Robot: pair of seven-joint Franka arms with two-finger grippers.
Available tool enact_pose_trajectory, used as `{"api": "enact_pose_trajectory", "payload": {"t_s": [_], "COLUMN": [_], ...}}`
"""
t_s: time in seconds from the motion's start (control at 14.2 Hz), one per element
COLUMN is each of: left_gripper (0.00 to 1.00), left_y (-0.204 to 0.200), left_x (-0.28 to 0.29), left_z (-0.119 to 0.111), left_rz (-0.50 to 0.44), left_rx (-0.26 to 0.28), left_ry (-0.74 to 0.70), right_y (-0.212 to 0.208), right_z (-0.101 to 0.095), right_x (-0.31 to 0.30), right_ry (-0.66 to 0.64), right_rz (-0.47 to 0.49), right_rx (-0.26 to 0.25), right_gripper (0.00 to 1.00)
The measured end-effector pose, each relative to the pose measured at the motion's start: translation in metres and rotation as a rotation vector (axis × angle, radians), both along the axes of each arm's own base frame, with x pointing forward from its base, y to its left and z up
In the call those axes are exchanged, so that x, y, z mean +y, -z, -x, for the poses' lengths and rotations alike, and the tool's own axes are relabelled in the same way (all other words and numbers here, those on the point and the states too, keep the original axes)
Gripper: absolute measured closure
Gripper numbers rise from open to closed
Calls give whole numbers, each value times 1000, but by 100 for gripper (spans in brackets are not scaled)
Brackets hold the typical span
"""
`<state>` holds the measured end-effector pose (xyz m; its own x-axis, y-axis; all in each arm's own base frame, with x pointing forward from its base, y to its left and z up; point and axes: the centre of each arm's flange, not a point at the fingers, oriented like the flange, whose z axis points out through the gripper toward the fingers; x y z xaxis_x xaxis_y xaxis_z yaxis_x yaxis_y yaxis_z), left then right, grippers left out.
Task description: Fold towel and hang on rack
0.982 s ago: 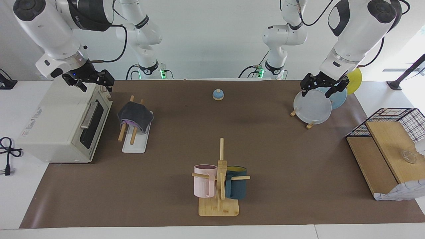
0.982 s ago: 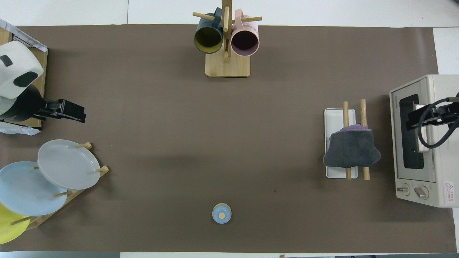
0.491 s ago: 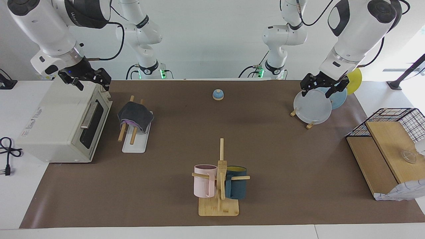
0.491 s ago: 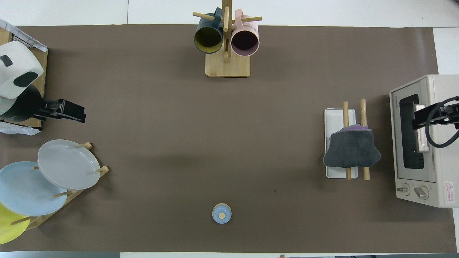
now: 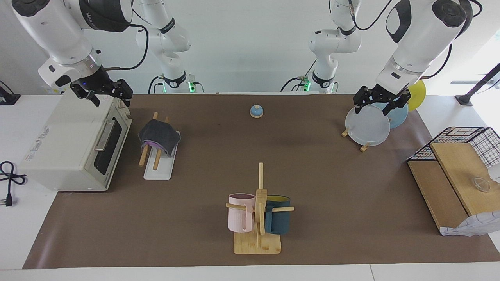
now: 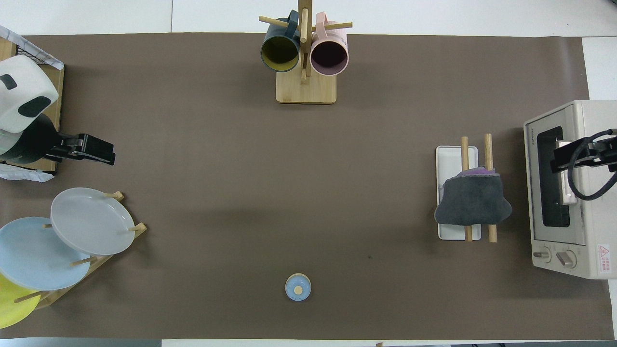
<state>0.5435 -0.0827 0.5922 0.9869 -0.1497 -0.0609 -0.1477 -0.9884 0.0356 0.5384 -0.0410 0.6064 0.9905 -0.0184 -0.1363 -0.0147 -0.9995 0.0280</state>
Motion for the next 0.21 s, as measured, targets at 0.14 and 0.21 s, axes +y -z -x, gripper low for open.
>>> {"api": "enact_pose_trajectory", "payload": {"t_s": [0.14,0.21], "left_gripper": [0,0], "left_y": [0,0], "left_x": [0,0], "left_z": [0,0], "left_rz": [0,0], "left_rx": [0,0], "left_ry": [0,0], "right_y": [-3,-3], "right_z": [0,0], "right_x": [-1,-2], "right_ry": [2,3], "right_rz": [0,1], "right_rx": [-6,-10], "right_gripper": [0,0]}}
